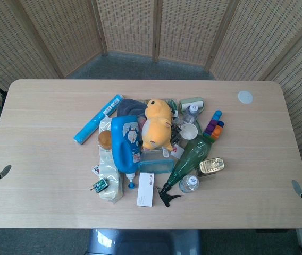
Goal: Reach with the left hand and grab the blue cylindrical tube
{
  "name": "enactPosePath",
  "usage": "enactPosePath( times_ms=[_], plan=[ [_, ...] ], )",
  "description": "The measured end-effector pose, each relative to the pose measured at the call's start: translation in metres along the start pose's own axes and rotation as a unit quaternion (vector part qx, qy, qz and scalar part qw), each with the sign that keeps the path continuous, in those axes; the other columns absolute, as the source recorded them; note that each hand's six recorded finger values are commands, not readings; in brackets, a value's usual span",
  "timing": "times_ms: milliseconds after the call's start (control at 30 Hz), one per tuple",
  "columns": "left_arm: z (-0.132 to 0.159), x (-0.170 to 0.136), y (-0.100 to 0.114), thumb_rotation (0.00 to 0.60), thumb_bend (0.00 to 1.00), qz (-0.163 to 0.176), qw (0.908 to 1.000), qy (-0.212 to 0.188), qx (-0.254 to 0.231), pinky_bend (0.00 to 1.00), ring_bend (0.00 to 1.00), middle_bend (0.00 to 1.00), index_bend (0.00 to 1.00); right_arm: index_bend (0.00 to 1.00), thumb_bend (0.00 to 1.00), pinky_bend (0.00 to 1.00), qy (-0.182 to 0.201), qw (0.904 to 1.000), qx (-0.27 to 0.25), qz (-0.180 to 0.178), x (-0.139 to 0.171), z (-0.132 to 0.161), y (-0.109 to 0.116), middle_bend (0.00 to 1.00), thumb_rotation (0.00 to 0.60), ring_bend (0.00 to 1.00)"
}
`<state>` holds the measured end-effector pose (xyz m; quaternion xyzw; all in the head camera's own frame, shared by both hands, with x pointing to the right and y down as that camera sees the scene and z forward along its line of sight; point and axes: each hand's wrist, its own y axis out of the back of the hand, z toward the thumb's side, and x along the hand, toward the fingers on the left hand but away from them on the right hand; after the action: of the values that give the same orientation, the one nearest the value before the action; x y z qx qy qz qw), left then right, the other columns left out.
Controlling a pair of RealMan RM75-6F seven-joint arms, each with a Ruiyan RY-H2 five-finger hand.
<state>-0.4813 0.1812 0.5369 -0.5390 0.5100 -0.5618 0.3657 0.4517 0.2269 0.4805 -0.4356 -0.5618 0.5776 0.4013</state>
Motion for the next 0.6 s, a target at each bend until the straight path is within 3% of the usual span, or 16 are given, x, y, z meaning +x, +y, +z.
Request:
enactPosePath(
  times_ms=[333,600],
  plan=[
    [-0.003,0.001,-0.007,0.600,0.00,-0.011,0.9999,0.007,0.002,0.00,0.00,0.00,0.00,0.00,0.00,0.00,0.000,1.0000,-0.009,0.002,0.000,0.001,0.004,0.00,0.506,0.00],
    [-0.013,0.013,-0.020,0.600,0.00,-0.020,0.9979,0.061,-0.007,0.00,0.00,0.00,0.00,0.00,0.00,0.00,-0.005,0.9997,-0.017,0.018,-0.001,-0.001,0.001,0.00,0.508,0.00]
  ],
)
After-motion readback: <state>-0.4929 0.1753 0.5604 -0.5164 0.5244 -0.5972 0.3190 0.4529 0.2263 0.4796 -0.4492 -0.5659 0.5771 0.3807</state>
